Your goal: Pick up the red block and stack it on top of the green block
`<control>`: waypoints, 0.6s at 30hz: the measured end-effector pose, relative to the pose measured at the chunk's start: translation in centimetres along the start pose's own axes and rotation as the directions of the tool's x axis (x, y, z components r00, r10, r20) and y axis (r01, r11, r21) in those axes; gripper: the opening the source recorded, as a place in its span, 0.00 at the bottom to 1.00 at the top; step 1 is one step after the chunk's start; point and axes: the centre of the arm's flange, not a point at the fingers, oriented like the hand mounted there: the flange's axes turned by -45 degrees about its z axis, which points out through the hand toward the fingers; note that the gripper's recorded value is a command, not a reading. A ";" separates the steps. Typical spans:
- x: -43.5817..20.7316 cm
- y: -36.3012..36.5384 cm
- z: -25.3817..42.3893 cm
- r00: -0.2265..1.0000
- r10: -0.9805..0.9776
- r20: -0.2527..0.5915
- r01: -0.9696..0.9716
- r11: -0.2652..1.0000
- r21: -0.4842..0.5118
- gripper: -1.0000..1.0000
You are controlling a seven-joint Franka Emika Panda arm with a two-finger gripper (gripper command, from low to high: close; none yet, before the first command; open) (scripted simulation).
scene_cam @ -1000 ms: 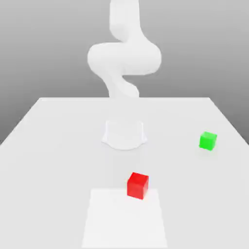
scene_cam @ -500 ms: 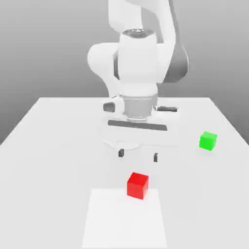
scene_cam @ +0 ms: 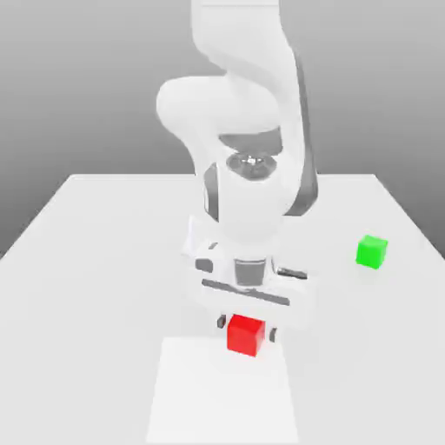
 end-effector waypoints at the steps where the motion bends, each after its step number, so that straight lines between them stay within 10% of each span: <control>1: 0.0 0.0 0.0 1.000 0.000 0.000 0.000 1.000 0.000 0.00; 18: 0.2 -0.1 -5.7 1.000 -0.002 -0.001 0.002 1.000 0.002 0.00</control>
